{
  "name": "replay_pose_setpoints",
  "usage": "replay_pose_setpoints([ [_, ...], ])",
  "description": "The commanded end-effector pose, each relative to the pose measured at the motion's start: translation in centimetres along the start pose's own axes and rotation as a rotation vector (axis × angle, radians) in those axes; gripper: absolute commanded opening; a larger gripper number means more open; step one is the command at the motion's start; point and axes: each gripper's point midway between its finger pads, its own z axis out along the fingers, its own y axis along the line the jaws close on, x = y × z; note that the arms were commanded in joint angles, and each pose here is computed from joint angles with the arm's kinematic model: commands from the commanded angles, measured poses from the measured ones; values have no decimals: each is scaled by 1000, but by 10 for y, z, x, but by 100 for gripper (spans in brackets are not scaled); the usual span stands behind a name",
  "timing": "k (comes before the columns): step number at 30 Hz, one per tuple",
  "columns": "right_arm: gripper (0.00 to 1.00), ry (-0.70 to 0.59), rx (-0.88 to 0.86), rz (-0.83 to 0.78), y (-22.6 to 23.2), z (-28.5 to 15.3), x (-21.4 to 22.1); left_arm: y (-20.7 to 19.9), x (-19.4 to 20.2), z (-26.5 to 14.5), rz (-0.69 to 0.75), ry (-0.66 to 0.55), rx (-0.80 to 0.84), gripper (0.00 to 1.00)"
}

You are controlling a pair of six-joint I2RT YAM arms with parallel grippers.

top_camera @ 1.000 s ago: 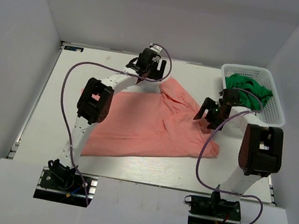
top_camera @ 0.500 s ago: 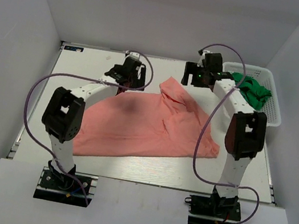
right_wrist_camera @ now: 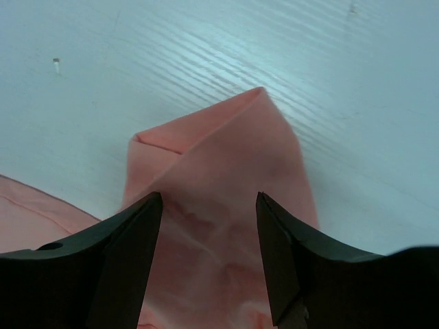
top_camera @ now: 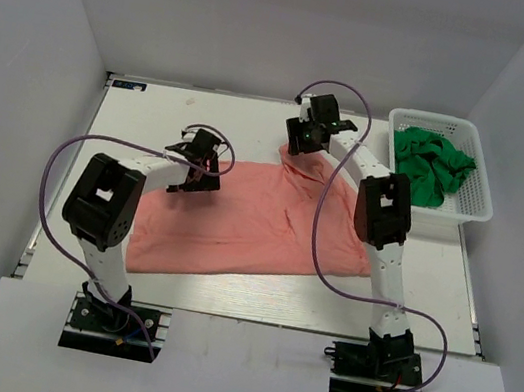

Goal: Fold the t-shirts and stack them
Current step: Grap the side of the flattened tshirt furthest away from the robot with both arms

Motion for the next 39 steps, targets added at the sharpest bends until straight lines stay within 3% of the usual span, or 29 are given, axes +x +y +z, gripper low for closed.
replay_pose_setpoints([
  [1, 63, -70, -38, -72, 15, -5, -25, 9, -2, -8, -49, -14, -1, 100],
  [6, 66, -47, -46, -68, 20, -2, -12, 13, 4, -4, -61, 12, 12, 100],
  [13, 61, -24, 13, -27, 10, 5, -2, 18, 4, -1, -77, 17, 10, 100],
  [16, 38, -42, 33, -2, 6, 6, -7, 23, 5, -2, -84, 17, 5, 100],
  [17, 27, -53, 36, 7, 5, 3, -10, 23, 5, -2, -84, 17, 5, 100],
  [19, 20, -76, 38, 17, 4, 2, -16, 23, 5, -2, -84, 17, 5, 100],
  [21, 0, -118, 72, 36, -1, -5, -28, 24, 4, -1, -84, 12, -5, 100],
  [30, 0, -210, 237, 136, -40, -30, -56, 29, 8, -2, -81, 15, -17, 100],
  [39, 6, -254, 158, 197, -55, -33, -67, 29, 11, 1, -78, 23, -21, 100],
])
